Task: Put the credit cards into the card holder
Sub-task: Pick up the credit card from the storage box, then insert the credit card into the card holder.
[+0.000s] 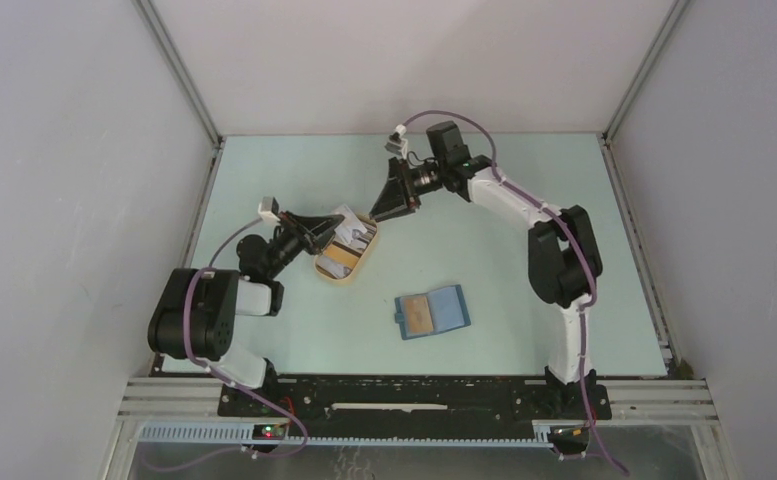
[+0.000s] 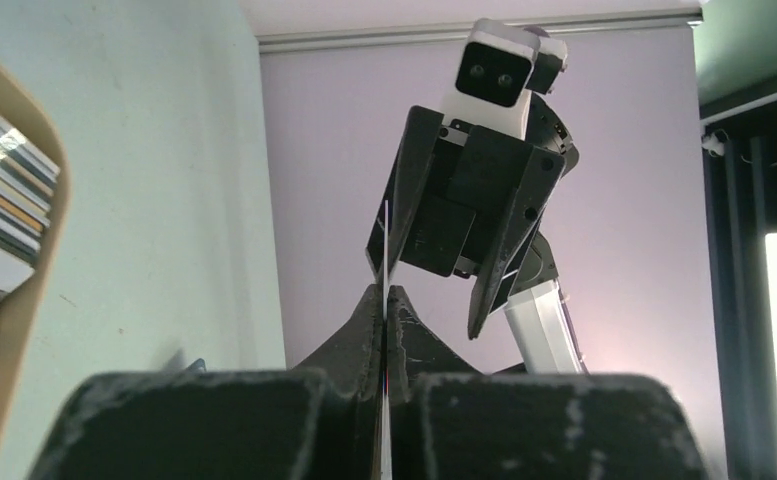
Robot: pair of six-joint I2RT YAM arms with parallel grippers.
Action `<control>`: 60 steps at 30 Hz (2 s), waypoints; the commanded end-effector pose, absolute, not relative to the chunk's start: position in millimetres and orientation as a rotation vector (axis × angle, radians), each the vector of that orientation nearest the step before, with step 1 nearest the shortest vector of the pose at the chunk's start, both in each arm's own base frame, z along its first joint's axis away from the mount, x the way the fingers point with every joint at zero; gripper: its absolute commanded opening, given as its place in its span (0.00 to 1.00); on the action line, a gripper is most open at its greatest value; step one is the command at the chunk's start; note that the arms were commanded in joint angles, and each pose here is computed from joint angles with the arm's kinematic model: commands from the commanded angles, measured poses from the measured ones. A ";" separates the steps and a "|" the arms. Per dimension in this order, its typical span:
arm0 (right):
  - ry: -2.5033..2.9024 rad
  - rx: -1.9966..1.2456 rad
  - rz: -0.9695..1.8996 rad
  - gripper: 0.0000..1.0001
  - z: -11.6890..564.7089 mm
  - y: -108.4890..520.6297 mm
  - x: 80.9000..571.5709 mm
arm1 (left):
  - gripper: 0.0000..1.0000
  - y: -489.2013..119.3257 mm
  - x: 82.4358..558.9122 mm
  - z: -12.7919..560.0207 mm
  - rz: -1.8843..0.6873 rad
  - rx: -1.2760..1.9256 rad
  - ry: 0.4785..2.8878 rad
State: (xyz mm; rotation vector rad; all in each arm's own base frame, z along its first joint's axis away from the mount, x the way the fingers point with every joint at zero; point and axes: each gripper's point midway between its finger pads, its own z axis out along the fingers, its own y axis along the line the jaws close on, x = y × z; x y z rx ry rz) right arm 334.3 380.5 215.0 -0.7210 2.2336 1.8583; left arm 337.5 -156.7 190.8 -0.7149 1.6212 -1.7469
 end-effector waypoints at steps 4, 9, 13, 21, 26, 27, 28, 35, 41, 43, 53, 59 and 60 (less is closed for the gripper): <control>2.102 -0.817 1.873 0.61 257.9 360.5 300.9 | 0.00 -166.7 311.1 236.1 -1.812 -0.440 1.551; 2.075 -0.838 1.863 0.60 267.3 357.8 295.4 | 0.00 -190.4 289.2 253.9 -1.796 -0.146 1.552; 2.046 -0.873 1.837 0.58 274.6 357.4 293.6 | 0.00 -204.2 278.4 254.6 -1.796 -0.012 1.564; 2.050 -0.879 1.842 0.57 274.8 362.1 288.3 | 0.00 -221.0 270.8 252.8 -1.807 0.064 1.567; 2.040 -0.900 1.877 0.41 277.3 366.2 280.1 | 0.00 -223.2 270.7 249.1 -1.804 0.051 1.570; 2.039 -0.905 1.880 0.37 277.3 367.0 278.8 | 0.00 -223.6 270.4 248.9 -1.804 0.051 1.571; 2.036 -0.909 1.883 0.31 278.3 367.5 277.7 | 0.00 -223.9 270.3 249.3 -1.805 0.050 1.569; 2.025 -0.927 1.914 0.17 278.9 369.4 270.7 | 0.06 -224.0 266.3 249.8 -1.805 0.042 1.562; 1.989 -0.972 1.871 0.00 272.0 362.0 257.8 | 0.29 -220.4 259.5 250.8 -1.776 0.037 1.549; 1.963 -0.986 1.826 0.00 269.4 351.5 255.6 | 0.44 -218.2 257.3 247.4 -1.741 0.041 1.551; 1.983 -0.970 1.620 0.00 226.1 281.2 236.4 | 1.00 -189.4 267.3 197.1 -1.287 0.012 1.732; 2.111 -0.795 1.623 0.00 178.7 255.8 233.3 | 1.00 -153.3 271.8 202.6 -1.021 -0.113 1.710; 2.140 -0.767 1.615 0.00 167.7 253.3 230.9 | 1.00 -149.0 272.9 199.3 -1.018 -0.170 1.709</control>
